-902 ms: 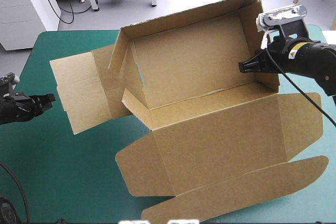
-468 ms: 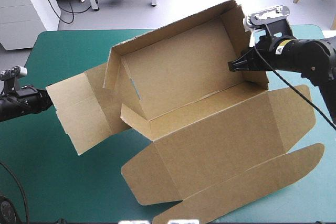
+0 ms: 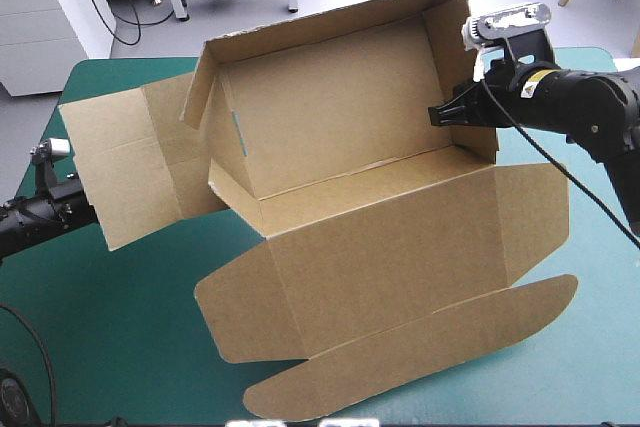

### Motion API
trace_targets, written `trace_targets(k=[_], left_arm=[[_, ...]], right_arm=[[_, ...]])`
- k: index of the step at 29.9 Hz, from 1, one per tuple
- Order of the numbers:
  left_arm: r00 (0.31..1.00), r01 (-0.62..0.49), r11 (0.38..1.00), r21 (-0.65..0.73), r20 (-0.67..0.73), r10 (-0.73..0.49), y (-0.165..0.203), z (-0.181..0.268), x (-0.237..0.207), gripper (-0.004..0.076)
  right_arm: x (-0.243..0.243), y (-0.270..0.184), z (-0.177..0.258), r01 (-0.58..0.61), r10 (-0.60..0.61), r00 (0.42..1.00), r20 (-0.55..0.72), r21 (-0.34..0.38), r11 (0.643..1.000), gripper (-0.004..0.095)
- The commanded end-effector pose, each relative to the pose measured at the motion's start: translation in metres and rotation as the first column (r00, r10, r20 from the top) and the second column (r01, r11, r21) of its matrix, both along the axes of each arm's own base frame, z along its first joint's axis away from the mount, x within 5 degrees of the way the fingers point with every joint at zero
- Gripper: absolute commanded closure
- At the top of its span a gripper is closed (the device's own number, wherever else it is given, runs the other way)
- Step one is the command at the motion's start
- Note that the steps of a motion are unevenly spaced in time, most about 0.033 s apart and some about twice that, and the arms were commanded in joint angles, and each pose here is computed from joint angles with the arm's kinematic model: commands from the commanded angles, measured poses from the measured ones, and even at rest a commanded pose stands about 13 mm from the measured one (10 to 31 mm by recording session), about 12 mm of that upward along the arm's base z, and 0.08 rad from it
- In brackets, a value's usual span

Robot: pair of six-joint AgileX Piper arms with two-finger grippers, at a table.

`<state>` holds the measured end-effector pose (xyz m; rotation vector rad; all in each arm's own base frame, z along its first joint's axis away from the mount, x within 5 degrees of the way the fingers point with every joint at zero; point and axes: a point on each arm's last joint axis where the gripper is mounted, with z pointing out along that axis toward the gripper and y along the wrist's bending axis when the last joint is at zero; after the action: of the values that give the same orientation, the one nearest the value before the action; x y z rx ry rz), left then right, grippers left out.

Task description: Fold the box

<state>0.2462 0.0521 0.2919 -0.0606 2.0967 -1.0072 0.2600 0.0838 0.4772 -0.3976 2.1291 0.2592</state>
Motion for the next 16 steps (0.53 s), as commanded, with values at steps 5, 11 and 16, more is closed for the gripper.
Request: trace_targets(k=[5,11,16], left_arm=[[0.975,0.093,0.974,-0.207,0.219,-0.047,-0.021,0.034,0.002,0.0136],[0.948,0.228,0.954,-0.196,0.268,-0.171,-0.055,0.037,0.005,0.0136],[0.930,0.280,0.938,-0.204,0.298,-0.213,-0.070,0.041,0.005,0.0136]], right_arm=[[-0.010,-0.001,0.024,-0.005,-0.007,0.992,0.122,0.092,0.996,0.0927],[-0.007,0.001,0.022,-0.009,-0.002,0.994,0.110,0.099,0.995,0.0927],[0.000,0.002,0.016,-0.001,-0.006,0.996,0.091,0.079,0.997,0.0927]])
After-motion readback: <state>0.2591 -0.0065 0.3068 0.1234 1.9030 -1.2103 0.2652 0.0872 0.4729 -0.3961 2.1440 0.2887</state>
